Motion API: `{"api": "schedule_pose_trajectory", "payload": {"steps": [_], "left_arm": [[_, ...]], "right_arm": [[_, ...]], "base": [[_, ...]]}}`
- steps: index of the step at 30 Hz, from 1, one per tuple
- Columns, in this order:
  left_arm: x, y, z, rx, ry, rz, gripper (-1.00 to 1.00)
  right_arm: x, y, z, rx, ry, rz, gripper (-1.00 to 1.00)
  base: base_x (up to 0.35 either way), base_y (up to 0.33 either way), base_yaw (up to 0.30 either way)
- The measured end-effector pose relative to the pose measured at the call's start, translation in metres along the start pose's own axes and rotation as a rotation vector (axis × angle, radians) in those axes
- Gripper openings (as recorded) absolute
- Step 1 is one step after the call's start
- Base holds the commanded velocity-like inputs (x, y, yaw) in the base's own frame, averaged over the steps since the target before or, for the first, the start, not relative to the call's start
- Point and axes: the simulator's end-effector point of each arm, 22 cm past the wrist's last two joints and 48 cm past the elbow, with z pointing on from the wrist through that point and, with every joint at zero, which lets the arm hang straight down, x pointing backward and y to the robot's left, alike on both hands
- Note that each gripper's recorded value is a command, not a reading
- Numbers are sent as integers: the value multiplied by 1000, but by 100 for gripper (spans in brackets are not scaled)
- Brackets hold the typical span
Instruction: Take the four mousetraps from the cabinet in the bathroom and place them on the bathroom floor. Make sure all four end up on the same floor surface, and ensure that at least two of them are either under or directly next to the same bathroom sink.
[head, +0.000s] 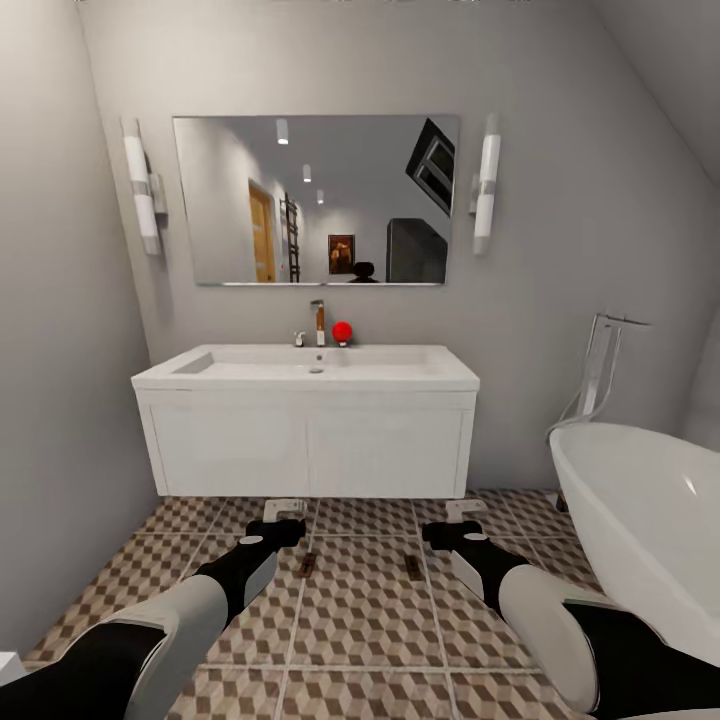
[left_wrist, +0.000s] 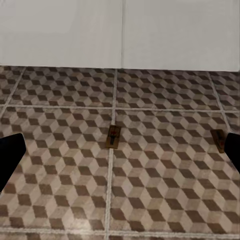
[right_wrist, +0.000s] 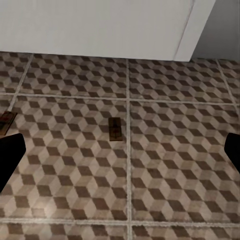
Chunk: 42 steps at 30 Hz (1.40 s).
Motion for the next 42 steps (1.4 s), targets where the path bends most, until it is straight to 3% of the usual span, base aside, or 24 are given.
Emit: {"api": "schedule_pose_trajectory", "payload": {"steps": [42], "left_arm": [[-85, -1, -26, 2, 1, -1, 100]], "right_arm": [[-83, -6, -30, 3, 2, 0, 100]], "base": [[0, 0, 0]]}}
